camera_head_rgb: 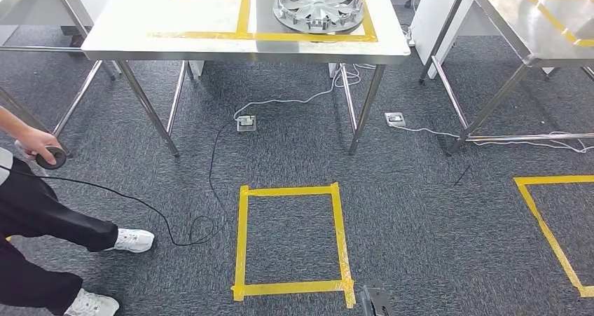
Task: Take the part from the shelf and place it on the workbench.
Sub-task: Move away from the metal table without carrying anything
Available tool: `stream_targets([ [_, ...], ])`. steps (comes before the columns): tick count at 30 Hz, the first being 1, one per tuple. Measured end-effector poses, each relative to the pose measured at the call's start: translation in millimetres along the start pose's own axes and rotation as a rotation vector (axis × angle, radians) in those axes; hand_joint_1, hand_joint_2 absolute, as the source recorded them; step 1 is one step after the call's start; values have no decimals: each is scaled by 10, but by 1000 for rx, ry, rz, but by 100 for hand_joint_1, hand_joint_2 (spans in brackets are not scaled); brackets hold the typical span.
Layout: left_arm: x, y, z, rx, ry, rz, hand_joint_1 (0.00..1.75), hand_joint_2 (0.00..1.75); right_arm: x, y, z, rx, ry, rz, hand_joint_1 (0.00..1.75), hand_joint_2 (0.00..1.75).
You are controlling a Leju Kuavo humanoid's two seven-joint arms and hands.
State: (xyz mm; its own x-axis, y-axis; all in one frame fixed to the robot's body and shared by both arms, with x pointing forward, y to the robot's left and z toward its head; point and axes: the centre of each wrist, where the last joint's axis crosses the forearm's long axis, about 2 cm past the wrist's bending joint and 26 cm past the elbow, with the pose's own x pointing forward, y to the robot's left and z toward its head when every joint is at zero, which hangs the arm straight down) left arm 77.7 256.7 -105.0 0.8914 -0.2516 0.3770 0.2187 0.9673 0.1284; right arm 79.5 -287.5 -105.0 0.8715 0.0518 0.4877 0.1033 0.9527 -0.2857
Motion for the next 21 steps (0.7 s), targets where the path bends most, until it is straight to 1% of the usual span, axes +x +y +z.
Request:
stream_targets([
  [16, -1, 1, 0, 1, 0, 2, 0, 175, 0, 1, 0, 4, 6, 0, 0, 0],
  [21, -1, 10, -1, 7, -23, 0, 0, 175, 9, 5, -2, 17, 7, 6, 0, 0],
])
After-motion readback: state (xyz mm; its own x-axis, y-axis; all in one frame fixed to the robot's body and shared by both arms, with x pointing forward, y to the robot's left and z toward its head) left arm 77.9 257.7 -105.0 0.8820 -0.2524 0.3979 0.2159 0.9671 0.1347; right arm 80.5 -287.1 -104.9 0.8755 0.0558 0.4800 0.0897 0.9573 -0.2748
